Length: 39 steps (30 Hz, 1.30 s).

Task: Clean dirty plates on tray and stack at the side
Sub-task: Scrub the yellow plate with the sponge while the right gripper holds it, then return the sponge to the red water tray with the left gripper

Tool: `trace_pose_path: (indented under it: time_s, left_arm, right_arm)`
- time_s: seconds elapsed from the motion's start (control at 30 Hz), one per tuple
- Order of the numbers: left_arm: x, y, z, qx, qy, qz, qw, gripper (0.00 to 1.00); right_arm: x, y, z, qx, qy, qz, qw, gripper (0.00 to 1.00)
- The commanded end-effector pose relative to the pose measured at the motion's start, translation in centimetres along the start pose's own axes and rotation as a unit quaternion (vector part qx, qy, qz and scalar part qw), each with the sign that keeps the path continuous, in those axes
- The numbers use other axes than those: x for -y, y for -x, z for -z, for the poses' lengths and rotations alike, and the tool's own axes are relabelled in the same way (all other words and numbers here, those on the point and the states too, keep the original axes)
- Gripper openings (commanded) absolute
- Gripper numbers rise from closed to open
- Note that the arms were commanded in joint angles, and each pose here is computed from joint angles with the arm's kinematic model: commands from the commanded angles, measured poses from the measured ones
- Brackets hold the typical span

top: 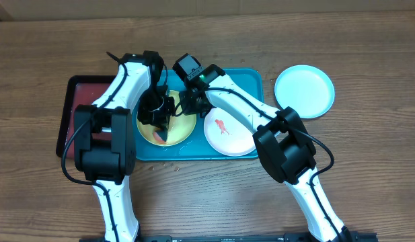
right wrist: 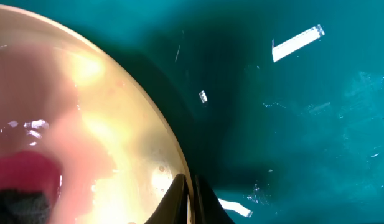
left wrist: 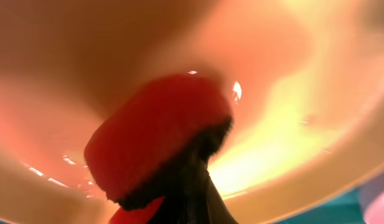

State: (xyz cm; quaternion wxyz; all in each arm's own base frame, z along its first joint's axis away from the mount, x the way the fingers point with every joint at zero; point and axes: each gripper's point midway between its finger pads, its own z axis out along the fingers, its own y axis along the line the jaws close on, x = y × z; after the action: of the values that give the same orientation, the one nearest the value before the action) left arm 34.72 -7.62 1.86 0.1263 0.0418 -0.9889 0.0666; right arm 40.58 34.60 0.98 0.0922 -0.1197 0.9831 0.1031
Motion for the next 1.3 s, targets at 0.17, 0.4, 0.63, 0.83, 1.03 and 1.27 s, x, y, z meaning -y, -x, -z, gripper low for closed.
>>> trace_pose_path:
  time_s: [0.17, 0.4, 0.63, 0.83, 1.03, 1.27]
  left_arm:
    - [2.0, 1.2, 0.6, 0.007, -0.068, -0.044, 0.997, 0.04]
    - [2.2, 1.6, 1.8, 0.016, -0.127, -0.073, 0.989, 0.04]
    - [2.2, 1.9, 2.6, 0.022, -0.190, -0.065, 0.979, 0.04]
    - [1.1, 1.8, -0.2, 0.020, -0.151, -0.058, 0.987, 0.04]
    - [-3.8, 1.9, -4.2, 0.029, -0.015, 0.028, 0.999, 0.04]
    - [-10.5, 2.4, -2.5, 0.064, 0.180, 0.109, 0.975, 0.04]
  right_arm:
    - [1.4, -0.7, -1.8, -0.009, -0.027, -0.009, 1.000, 0.04]
    - [1.3, -0.5, -1.8, -0.005, -0.024, -0.008, 1.000, 0.04]
    - [1.2, -0.3, -1.8, -0.002, -0.023, -0.008, 1.000, 0.04]
    - [1.0, -0.1, -1.8, 0.002, -0.017, -0.008, 1.000, 0.04]
    - [1.0, -0.3, -1.8, -0.001, -0.018, -0.009, 1.000, 0.04]
    - [1.1, -0.3, -1.8, -0.002, -0.019, -0.009, 1.000, 0.04]
